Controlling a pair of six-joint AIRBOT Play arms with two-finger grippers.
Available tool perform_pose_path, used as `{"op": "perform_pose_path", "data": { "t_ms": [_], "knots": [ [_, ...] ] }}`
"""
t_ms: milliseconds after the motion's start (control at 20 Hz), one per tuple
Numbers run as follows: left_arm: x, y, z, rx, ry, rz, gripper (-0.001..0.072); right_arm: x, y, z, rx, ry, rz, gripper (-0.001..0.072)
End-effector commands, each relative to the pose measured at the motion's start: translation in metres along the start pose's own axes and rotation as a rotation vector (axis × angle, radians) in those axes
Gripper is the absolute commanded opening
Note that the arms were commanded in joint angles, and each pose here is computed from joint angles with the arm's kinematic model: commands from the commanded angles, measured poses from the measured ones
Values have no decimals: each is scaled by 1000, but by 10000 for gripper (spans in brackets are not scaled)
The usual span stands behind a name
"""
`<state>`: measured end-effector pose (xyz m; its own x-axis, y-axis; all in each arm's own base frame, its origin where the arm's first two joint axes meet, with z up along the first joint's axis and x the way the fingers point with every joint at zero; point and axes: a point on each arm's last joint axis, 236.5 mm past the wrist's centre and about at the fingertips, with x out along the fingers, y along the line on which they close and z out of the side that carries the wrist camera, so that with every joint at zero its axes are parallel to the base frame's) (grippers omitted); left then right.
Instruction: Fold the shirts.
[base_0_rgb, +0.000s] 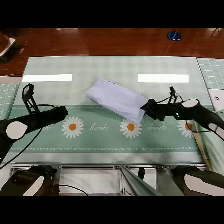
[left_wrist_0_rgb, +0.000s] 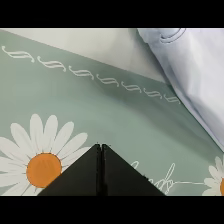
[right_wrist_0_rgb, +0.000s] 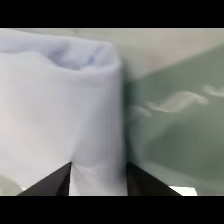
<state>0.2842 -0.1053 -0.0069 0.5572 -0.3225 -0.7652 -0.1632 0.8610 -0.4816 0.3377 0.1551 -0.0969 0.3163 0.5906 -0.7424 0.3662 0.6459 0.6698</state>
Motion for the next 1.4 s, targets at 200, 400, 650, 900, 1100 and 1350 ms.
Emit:
{"op": "perform_pose_path", "data": {
  "t_ms": [200,400,650,900,1100,1350],
  "knots": [
    [5,-1,2,-15,-4,-6,19,44,79,-11,-289,167,100,20],
    [5,-1,2,-17,-3,-8,19,1,156,13,-506,166,168,19],
    [5,-3,0,-29,3,-16,19,-115,218,81,-609,-29,134,20],
    [5,-3,-1,-29,8,-14,19,-220,201,106,-585,-146,-28,20],
    [5,-3,-1,-30,10,-14,19,-313,165,124,-457,-320,-115,20],
    [5,-3,-1,-30,9,-14,19,-412,78,111,-218,-447,-278,20]
  ]
}}
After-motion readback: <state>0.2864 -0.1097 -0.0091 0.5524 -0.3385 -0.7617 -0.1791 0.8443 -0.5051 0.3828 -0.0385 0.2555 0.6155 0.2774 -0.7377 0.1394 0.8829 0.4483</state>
